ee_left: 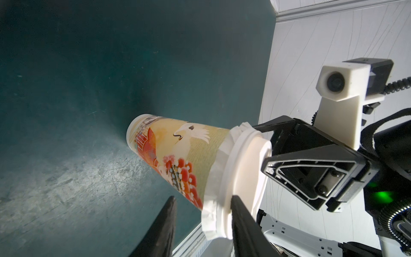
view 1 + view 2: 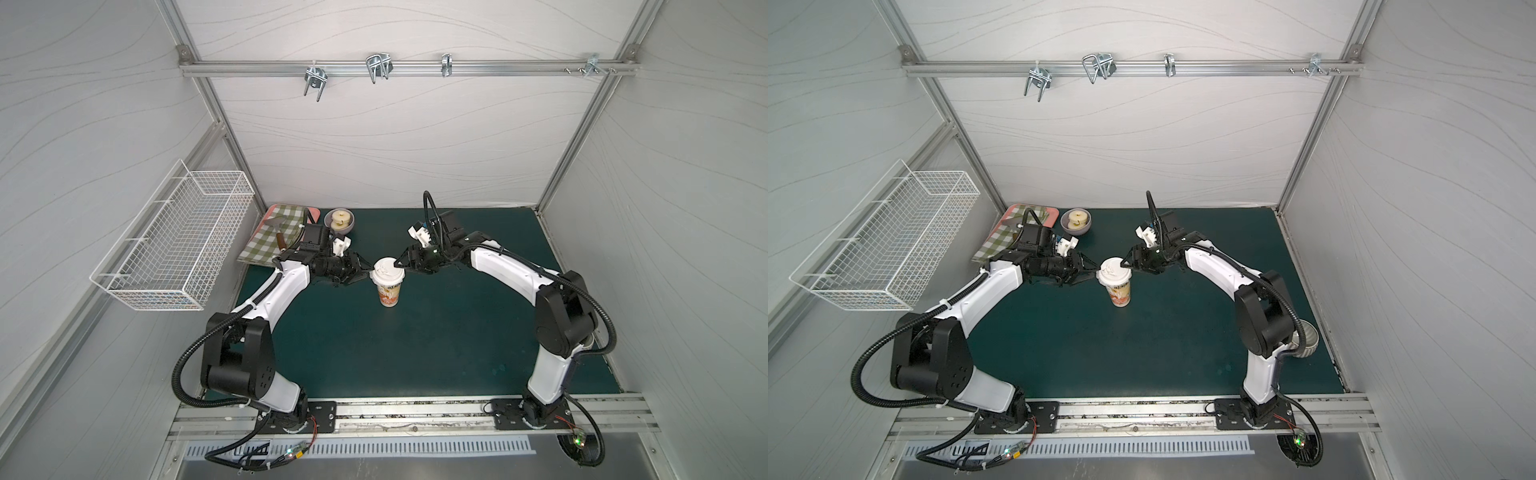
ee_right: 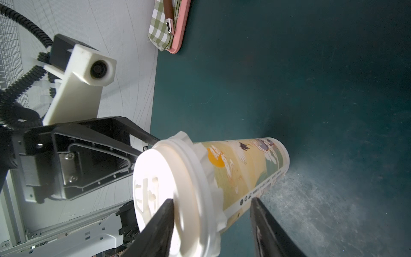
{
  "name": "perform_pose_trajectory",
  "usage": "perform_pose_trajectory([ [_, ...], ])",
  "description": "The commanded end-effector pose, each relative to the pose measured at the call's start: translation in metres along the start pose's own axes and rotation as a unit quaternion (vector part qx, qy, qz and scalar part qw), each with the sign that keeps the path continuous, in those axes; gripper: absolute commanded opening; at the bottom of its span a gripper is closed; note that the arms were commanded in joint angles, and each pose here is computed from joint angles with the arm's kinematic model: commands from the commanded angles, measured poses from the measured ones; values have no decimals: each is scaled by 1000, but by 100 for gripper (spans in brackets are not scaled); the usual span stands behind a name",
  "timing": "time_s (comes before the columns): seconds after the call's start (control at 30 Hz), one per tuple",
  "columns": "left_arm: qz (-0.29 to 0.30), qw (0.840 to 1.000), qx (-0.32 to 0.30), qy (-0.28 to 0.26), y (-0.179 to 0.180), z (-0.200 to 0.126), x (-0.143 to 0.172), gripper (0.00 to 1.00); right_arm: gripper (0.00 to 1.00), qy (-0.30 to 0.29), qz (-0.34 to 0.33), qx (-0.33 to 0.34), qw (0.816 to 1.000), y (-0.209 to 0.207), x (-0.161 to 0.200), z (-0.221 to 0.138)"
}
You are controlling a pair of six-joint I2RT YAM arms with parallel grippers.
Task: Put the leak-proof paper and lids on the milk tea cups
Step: Secure the cup lid on the cup.
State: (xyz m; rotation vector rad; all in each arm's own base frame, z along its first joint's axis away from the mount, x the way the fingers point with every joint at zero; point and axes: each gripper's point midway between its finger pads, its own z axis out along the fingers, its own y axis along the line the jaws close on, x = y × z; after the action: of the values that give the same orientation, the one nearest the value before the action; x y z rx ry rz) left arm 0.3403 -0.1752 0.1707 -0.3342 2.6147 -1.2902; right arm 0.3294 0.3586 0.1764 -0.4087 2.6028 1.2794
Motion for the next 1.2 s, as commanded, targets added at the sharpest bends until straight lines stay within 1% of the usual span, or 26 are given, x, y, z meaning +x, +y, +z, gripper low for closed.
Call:
perform_pose_trajectory([
  [0.0,2,1000,-5,10,6,8,3,42,56,36,24,33,999,-24,19,14],
  [0.17,6,999,-36,15,18,11,7,41,55,36,24,33,999,-25,19,15],
  [0.33,-3,997,-76,24,40,15,16,37,56,36,25,32,999,-24,18,15],
  [0.53,-9,995,-100,28,56,18,21,37,55,37,25,33,998,-25,19,15],
  [0.67,-10,993,-112,27,59,18,19,36,55,37,25,33,998,-25,18,15],
  [0.73,-6,994,-108,24,54,15,17,35,55,36,24,33,999,-25,18,15],
  [0.93,5,995,-94,12,38,8,12,37,55,35,24,33,999,-24,18,14],
  [1.17,-8,992,-126,28,63,18,20,36,55,35,24,33,999,-24,18,14],
])
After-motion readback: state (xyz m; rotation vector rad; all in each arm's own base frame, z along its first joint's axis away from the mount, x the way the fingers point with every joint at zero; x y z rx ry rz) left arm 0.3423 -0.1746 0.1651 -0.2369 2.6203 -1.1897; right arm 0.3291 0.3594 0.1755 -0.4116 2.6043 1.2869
